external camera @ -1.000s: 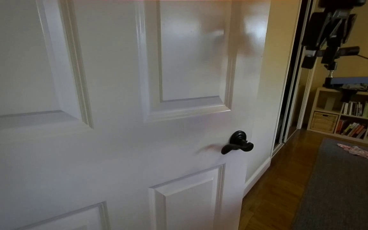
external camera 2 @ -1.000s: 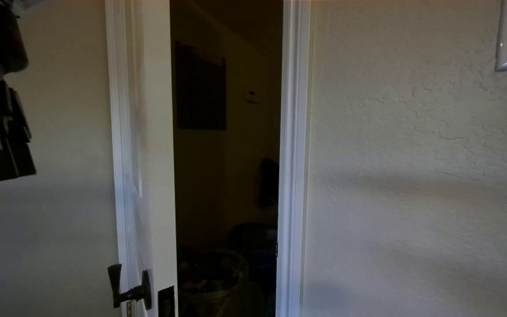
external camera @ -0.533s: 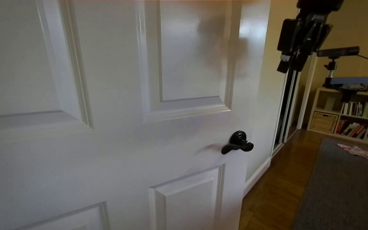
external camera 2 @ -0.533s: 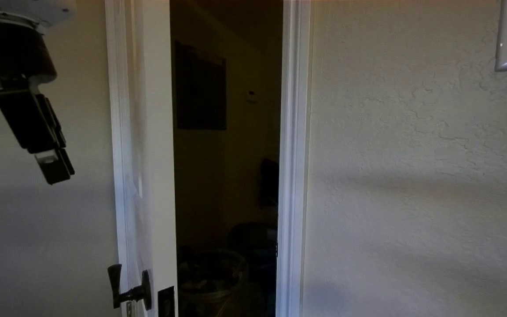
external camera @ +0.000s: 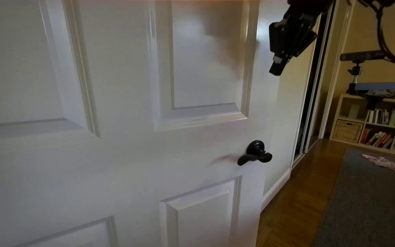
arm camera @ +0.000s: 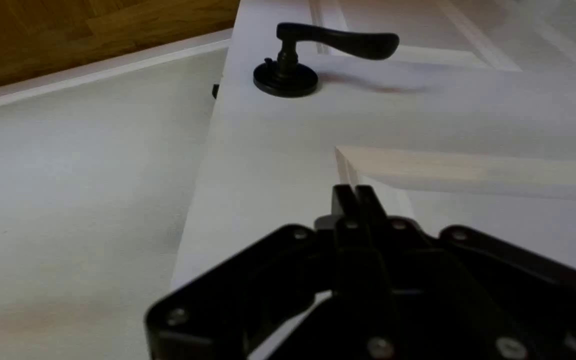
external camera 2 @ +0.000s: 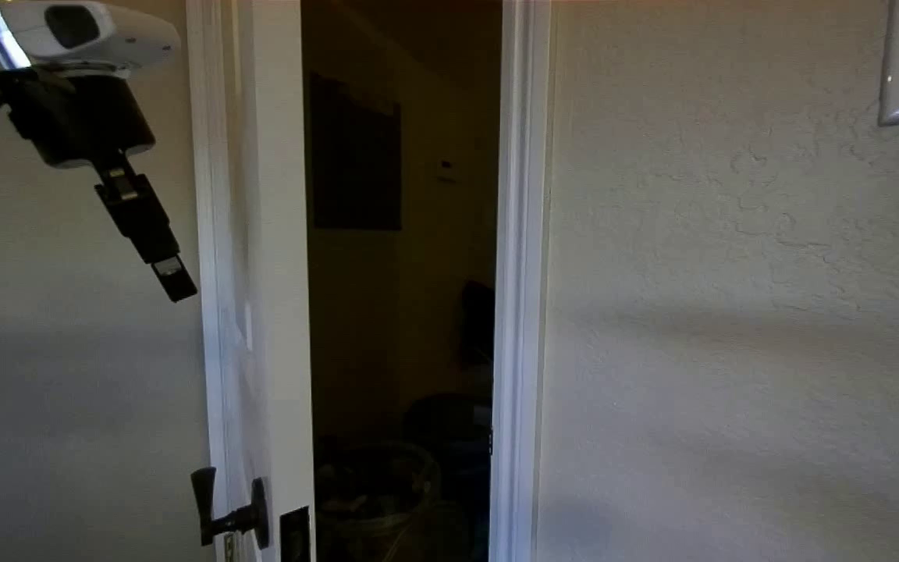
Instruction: Close the door
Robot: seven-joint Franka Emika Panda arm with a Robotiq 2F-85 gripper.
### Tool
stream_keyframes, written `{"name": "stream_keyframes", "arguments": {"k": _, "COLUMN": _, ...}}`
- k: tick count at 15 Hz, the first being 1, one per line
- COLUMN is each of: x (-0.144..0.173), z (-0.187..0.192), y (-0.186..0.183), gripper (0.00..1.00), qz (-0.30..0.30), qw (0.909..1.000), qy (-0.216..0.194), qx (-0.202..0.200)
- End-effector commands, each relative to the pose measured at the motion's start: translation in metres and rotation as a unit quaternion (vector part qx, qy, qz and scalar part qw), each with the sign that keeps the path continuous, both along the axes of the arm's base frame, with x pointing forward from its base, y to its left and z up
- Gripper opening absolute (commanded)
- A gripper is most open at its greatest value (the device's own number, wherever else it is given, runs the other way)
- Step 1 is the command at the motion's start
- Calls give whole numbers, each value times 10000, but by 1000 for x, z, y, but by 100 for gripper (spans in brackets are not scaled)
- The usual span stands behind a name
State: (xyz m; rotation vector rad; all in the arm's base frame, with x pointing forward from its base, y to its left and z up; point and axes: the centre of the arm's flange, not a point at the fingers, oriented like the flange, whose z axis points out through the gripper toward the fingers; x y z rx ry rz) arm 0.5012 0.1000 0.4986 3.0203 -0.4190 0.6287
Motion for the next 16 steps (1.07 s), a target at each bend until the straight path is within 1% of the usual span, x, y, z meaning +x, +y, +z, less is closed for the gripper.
{"name": "stream_keyframes", "arguments": {"k": 1, "x": 32, "z": -8, "y": 5, "gripper": 0, "qz": -95, "qw": 9997, "qy": -194, "qx": -82}}
{"name": "stream_keyframes", "arguments": {"k": 2, "x": 40, "z": -12, "y": 3, "gripper": 3, "qz": -98, "qw": 9996, "qy": -208, "qx": -132}}
{"name": "stream_keyframes", "arguments": {"k": 5, "x": 55, "z": -19, "y": 0, "gripper": 6, "qz": -155, "qw": 9993, "qy": -215, "qx": -252}}
{"name": "stream_keyframes", "arguments": {"k": 6, "x": 61, "z": -22, "y": -3, "gripper": 4, "qz": -170, "qw": 9991, "qy": -218, "qx": -311}}
{"name": "stream_keyframes", "arguments": {"k": 12, "x": 91, "z": -23, "y": -14, "gripper": 4, "qz": -168, "qw": 9975, "qy": -327, "qx": -597}}
{"name": "stream_keyframes", "arguments": {"k": 16, "x": 117, "z": -24, "y": -27, "gripper": 4, "qz": -252, "qw": 9970, "qy": -434, "qx": -598}}
